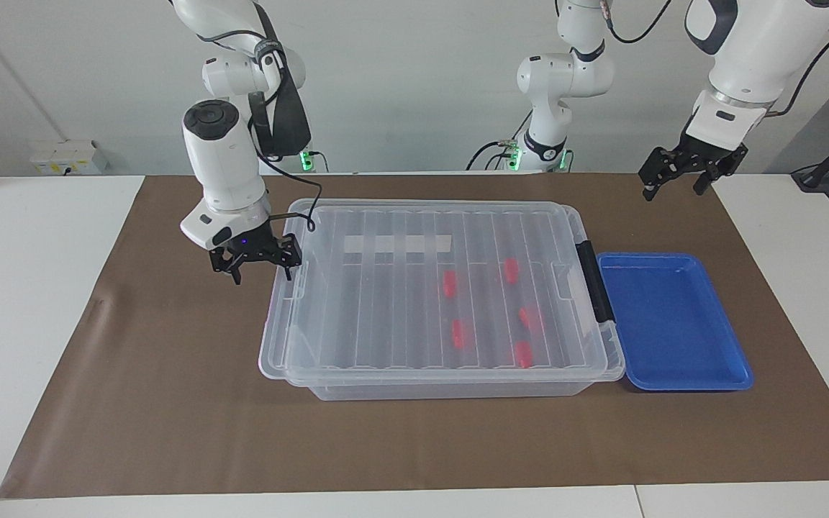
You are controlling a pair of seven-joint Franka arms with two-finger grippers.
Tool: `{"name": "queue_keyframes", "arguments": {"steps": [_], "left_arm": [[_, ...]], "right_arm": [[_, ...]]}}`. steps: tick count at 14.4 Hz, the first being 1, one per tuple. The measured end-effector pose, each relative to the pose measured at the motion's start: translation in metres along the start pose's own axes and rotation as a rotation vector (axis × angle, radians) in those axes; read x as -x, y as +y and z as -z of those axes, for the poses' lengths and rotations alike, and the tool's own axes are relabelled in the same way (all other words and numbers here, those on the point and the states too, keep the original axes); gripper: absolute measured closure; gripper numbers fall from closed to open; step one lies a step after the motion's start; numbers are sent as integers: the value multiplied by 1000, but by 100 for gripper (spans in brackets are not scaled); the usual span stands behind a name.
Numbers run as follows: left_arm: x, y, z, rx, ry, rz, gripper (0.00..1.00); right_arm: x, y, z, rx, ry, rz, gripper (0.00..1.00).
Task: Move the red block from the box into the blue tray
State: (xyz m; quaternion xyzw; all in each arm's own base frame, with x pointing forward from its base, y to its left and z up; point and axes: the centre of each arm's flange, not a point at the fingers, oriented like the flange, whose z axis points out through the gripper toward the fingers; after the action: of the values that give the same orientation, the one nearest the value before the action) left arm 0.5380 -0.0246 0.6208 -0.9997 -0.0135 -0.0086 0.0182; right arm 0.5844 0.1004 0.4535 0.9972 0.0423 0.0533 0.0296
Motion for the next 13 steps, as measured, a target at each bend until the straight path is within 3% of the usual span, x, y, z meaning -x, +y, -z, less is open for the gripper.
{"name": "queue_keyframes", "arguments": {"steps": [7, 13], "left_arm": [[0, 0, 0, 0, 3, 5, 0], [-10, 18, -11, 20, 91, 190, 0]], "right_arm": [[2, 38, -4, 34, -32, -48, 0], [3, 60, -6, 39, -46, -84, 0]]}}
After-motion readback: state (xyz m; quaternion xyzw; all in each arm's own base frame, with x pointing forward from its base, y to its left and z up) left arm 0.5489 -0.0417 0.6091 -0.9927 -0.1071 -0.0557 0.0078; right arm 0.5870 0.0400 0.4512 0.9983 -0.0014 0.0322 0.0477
